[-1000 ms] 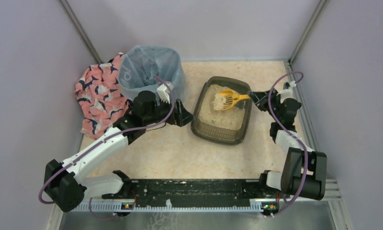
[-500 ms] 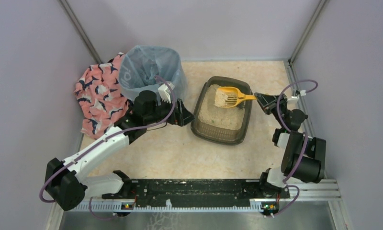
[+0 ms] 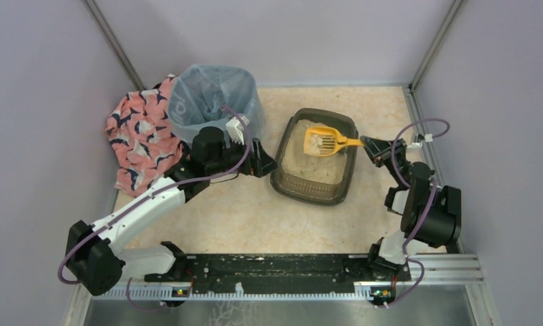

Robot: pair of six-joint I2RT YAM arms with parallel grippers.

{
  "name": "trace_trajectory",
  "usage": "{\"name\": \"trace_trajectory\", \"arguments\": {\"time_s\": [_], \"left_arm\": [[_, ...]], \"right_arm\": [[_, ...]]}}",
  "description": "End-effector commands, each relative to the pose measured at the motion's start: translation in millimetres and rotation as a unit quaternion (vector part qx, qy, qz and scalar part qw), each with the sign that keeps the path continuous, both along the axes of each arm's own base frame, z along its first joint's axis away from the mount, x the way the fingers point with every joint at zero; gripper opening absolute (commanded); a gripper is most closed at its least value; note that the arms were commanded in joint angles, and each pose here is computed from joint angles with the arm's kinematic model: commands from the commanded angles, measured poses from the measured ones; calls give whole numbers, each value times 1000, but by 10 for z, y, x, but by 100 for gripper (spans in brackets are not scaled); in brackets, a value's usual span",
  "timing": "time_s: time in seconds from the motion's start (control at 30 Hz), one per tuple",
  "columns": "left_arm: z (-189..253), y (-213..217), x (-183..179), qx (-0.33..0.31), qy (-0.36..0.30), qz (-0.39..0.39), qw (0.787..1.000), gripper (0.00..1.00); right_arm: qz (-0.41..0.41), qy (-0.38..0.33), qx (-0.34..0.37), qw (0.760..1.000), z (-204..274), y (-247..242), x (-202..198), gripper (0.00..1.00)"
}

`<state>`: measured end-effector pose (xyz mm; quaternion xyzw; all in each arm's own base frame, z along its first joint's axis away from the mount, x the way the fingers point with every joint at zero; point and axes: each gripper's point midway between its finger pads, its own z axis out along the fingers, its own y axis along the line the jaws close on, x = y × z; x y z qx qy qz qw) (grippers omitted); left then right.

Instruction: Clean the litter box

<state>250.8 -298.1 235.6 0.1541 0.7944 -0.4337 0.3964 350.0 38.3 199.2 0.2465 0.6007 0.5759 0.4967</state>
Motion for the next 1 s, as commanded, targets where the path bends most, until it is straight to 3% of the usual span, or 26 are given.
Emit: {"name": "trace_trajectory", "arguments": {"time_s": [0.0,0.17,0.27,0.37,0.47,0.57,0.67,0.77,0.87,0.97], "left_arm": [[287,-82,45,-31,-37,-8,999,99],[268,-114,58,-30,-34,-12,999,99],[270,-111,64,-32,-40,-10,999,99],[272,-97,76,-25,-42,-8,999,99],[264,-92,75,-28,-45,-6,999,99],[249,-102,78,-22,-40,-9,999,99],[285,-101,56,-32,-43,-11,998,99],[242,-112,74,-21,-44,-15,999,99],[225,-175,38,-15,-41,-30,999,99],[183,-249,9,-1,-38,-37,999,99]], "right_arm": [[-16,-33,-24,999,121,-42,60,0],[-52,-6,-17,998,-4,-196,84,0],[-17,-7,-34,999,-16,6,101,0],[-54,6,-33,998,-87,-153,98,0],[11,-11,-57,998,-39,213,118,0],[-44,-4,-45,998,-43,-48,115,0],[-7,-12,-55,998,-18,108,125,0],[-41,-10,-43,998,-6,-93,119,0],[7,-24,-50,998,75,109,131,0],[-23,-17,-39,999,70,-41,127,0]]}}
